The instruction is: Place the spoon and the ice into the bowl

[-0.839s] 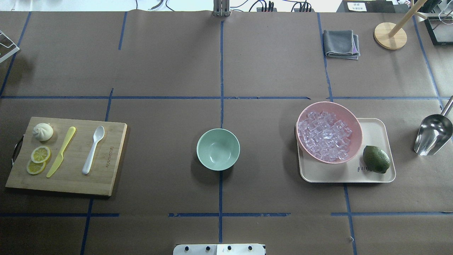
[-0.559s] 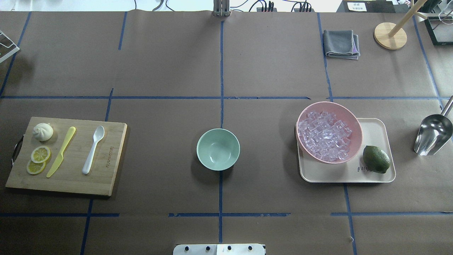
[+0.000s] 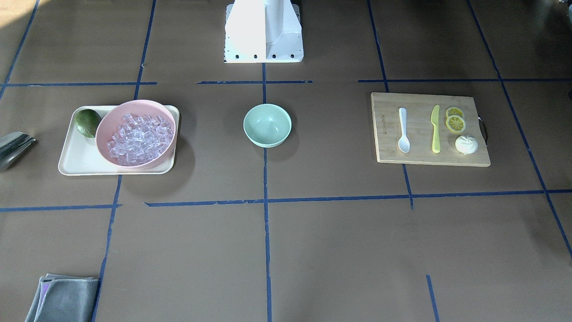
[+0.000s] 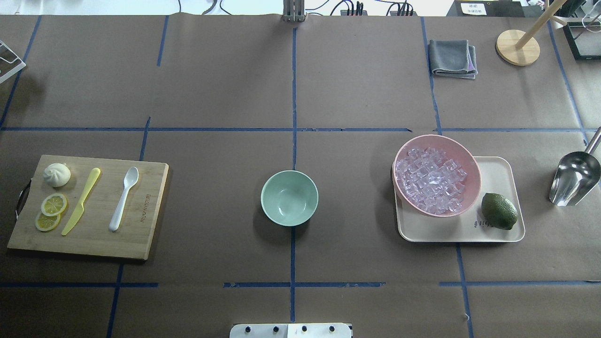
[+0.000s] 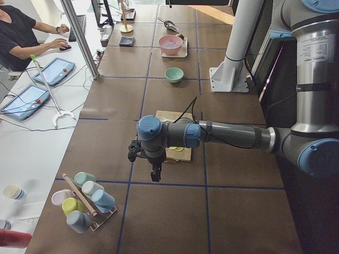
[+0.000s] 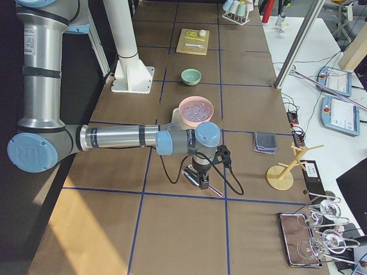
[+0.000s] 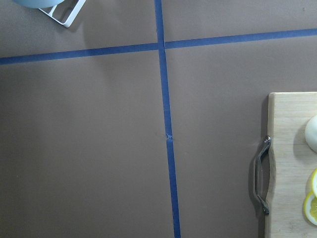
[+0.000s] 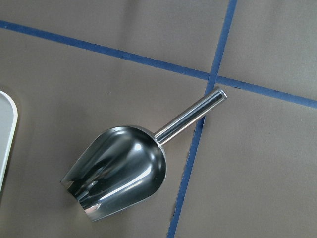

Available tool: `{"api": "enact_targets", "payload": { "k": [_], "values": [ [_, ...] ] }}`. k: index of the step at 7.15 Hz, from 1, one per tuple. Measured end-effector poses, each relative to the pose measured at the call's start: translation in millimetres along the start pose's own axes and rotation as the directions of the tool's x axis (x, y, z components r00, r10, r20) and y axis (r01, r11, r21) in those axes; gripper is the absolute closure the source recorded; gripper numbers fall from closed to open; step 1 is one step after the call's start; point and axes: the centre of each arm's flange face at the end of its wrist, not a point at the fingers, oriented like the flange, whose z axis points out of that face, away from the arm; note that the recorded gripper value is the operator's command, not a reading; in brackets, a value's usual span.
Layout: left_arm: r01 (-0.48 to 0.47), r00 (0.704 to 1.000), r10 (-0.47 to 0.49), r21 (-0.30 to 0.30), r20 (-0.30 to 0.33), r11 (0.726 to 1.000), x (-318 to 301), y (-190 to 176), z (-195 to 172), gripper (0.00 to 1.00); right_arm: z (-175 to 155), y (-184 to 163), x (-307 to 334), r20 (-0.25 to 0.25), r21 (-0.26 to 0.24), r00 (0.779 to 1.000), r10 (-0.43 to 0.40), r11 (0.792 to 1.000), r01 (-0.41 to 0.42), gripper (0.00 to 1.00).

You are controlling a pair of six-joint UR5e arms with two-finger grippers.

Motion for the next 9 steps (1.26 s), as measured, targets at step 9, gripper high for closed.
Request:
{"api": "enact_targets", "payload": {
  "k": [9],
  "values": [
    [-0.170, 0.982, 0.176, 0.086, -0.070, 0.982, 112, -20, 29, 0.00, 3, 11, -10, 0.091, 0.001, 0.996, -0.001, 1.000, 0.001, 0.01]
  ]
}}
